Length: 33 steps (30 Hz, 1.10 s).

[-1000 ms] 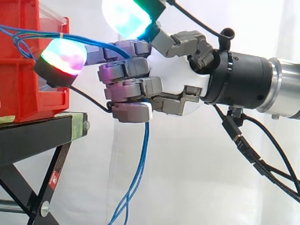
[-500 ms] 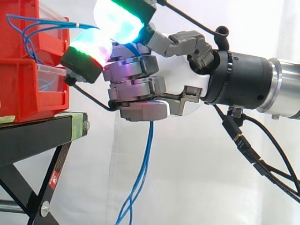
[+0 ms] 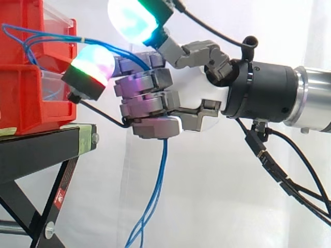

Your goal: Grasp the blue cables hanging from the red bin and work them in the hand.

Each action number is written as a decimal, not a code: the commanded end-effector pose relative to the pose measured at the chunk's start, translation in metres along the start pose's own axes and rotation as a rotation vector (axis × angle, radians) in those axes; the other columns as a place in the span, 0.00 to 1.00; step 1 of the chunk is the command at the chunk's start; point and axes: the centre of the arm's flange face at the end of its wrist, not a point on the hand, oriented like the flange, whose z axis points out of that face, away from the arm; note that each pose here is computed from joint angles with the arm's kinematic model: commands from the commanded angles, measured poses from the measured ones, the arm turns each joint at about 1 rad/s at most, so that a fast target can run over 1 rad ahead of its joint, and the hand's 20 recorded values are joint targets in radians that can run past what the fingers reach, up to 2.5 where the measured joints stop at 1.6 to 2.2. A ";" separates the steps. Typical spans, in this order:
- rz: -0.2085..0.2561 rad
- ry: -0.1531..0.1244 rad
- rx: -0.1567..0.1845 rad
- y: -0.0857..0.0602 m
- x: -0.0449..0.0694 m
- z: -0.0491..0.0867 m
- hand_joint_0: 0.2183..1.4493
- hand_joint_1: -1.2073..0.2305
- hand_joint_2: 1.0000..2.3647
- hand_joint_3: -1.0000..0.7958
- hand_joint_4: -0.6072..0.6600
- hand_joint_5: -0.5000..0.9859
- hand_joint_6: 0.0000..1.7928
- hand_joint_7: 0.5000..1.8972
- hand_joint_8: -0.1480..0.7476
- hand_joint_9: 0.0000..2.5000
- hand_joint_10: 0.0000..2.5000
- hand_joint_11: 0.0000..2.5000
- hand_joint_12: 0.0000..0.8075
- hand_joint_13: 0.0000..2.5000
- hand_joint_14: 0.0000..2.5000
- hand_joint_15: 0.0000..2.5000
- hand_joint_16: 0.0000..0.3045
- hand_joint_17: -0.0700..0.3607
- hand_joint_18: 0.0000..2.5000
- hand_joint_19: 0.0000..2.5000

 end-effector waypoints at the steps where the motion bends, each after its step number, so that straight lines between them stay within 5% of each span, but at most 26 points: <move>1: 0.001 -0.271 0.034 -0.004 -0.023 -0.004 0.47 0.45 0.00 0.00 0.69 0.60 0.04 0.59 0.59 0.28 1.00 0.77 0.53 0.33 1.00 0.62 0.16 0.42 0.53 0.49; 3: -0.001 -0.305 0.041 -0.004 -0.025 -0.005 0.47 0.45 0.00 0.00 0.70 0.60 0.04 0.59 0.59 0.28 1.00 0.77 0.53 0.33 1.00 0.62 0.16 0.42 0.53 0.49; 9: -0.029 -0.244 0.027 -0.003 -0.019 -0.002 0.48 0.45 0.00 0.01 0.70 0.60 0.04 0.58 0.58 0.28 1.00 0.77 0.52 0.33 1.00 0.61 0.16 0.42 0.53 0.50; 16: -0.067 -0.225 0.011 -0.001 -0.017 0.000 0.49 0.45 0.00 0.03 0.69 0.60 0.05 0.58 0.58 0.27 1.00 0.77 0.53 0.33 1.00 0.62 0.16 0.41 0.53 0.51; 21: -0.089 -0.161 0.010 0.000 -0.012 0.001 0.48 0.46 0.00 0.02 0.69 0.60 0.05 0.58 0.59 0.27 1.00 0.78 0.53 0.33 1.00 0.62 0.16 0.42 0.53 0.50; 23: -0.117 -0.096 0.019 -0.002 -0.007 0.000 0.47 0.47 0.00 0.01 0.69 0.60 0.05 0.59 0.58 0.27 1.00 0.78 0.53 0.33 1.00 0.61 0.16 0.42 0.53 0.49; 26: -0.139 -0.047 0.021 -0.001 -0.002 -0.001 0.47 0.48 0.00 0.01 0.69 0.60 0.05 0.58 0.58 0.27 1.00 0.77 0.52 0.33 1.00 0.62 0.16 0.42 0.53 0.49; 28: -0.155 -0.023 0.025 -0.002 0.000 -0.001 0.47 0.48 0.00 0.01 0.70 0.60 0.05 0.58 0.58 0.27 1.00 0.77 0.53 0.33 1.00 0.61 0.16 0.42 0.53 0.48; 33: -0.160 -0.020 0.024 -0.002 0.000 -0.001 0.51 0.45 0.00 0.06 0.69 0.60 0.05 0.59 0.58 0.27 1.00 0.77 0.51 0.33 1.00 0.61 0.16 0.41 0.53 0.50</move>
